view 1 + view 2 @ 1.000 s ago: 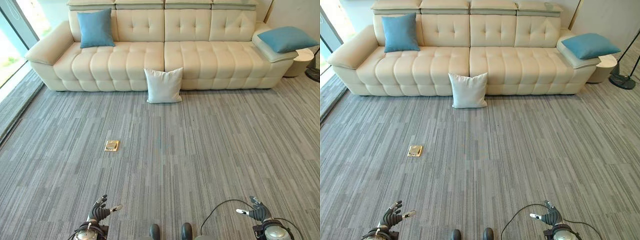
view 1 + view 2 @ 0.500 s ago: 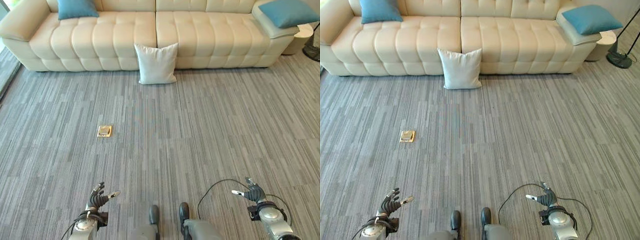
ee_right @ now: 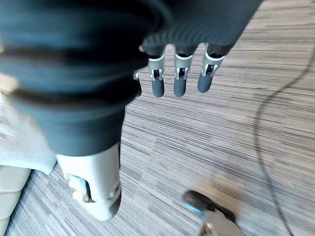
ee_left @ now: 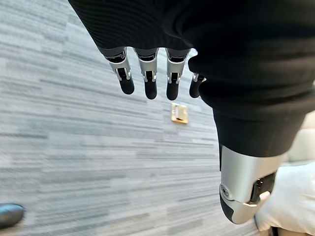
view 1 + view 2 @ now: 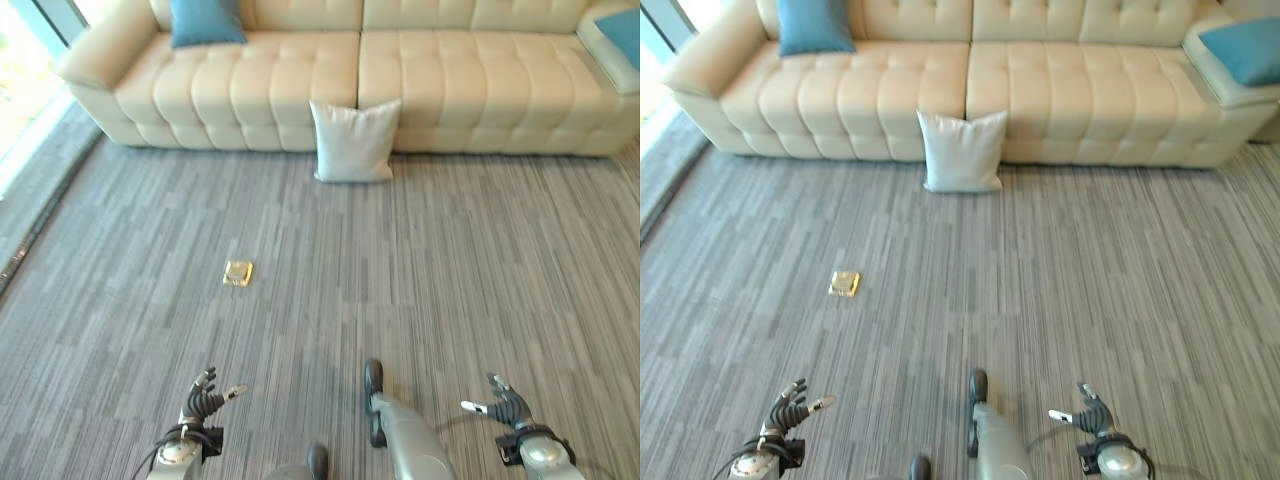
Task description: Pick up all the scattered cushions and arrange them neatly on the sofa.
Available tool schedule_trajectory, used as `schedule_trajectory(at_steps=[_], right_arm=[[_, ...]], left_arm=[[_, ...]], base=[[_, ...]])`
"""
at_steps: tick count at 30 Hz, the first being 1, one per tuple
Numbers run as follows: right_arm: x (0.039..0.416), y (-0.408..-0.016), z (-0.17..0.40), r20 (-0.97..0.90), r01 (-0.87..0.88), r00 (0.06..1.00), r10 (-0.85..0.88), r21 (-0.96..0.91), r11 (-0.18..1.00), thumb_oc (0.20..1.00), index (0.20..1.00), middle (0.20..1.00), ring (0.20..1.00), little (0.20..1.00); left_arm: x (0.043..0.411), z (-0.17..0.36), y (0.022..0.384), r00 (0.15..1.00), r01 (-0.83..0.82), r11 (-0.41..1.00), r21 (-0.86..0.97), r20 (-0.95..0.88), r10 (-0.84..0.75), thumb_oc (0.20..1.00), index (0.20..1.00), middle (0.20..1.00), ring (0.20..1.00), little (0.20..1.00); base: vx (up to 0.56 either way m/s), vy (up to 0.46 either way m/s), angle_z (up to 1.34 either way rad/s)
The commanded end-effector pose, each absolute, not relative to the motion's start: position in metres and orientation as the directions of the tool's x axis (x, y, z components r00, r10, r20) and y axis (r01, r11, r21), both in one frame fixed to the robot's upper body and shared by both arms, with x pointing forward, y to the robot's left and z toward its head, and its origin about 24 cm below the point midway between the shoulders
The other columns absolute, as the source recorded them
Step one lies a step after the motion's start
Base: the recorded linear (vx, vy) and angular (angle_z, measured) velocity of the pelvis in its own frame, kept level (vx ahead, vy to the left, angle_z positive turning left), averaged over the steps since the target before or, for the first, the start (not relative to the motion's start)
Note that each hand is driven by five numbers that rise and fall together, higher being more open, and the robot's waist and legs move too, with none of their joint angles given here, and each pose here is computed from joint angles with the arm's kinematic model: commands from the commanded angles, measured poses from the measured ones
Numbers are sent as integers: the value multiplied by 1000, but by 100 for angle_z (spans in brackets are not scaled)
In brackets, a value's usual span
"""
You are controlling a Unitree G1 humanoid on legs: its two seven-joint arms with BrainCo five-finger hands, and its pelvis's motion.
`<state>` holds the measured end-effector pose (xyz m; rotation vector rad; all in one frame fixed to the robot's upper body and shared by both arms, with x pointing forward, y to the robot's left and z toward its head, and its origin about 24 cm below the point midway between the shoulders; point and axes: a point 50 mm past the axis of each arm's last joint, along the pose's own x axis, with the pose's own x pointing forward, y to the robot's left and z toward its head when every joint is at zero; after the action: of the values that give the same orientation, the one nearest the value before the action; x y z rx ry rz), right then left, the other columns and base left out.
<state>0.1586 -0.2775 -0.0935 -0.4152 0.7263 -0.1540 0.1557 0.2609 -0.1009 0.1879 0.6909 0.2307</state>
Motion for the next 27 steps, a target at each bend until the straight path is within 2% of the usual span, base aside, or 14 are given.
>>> schedule_trajectory(at_steps=[1, 8, 13, 20, 27], right_arm=[[188, -288, -70, -514, 25, 811, -281, -449, 893, 1000, 1000, 1000, 1000, 1000], [193, -293, -66, -501, 49, 810, -305, -460, 887, 1000, 1000, 1000, 1000, 1000], [188, -295, -70, -503, 71, 798, -333, -470, 880, 1000, 1000, 1000, 1000, 1000], [181, -288, -76, -538, 23, 784, -308, -471, 882, 1000, 1000, 1000, 1000, 1000], [191, -266, -80, -538, -18, 808, -238, -427, 904, 1000, 1000, 1000, 1000, 1000]], left_arm=[[184, -77, 265, 834, -127, 957, 259, -495, 245, 1000, 1000, 1000, 1000, 1000], [188, -83, 257, 823, -77, 958, 276, -525, 217, 1000, 1000, 1000, 1000, 1000], [182, -84, 261, 816, -73, 954, 292, -533, 226, 1000, 1000, 1000, 1000, 1000], [167, -92, 270, 772, -87, 946, 314, -578, 263, 1000, 1000, 1000, 1000, 1000], [182, -80, 277, 803, -72, 932, 356, -533, 266, 1000, 1000, 1000, 1000, 1000]], base=[[279, -225, -19], [315, -103, -16], [538, 55, -6], [608, 199, -43], [426, 241, -35]])
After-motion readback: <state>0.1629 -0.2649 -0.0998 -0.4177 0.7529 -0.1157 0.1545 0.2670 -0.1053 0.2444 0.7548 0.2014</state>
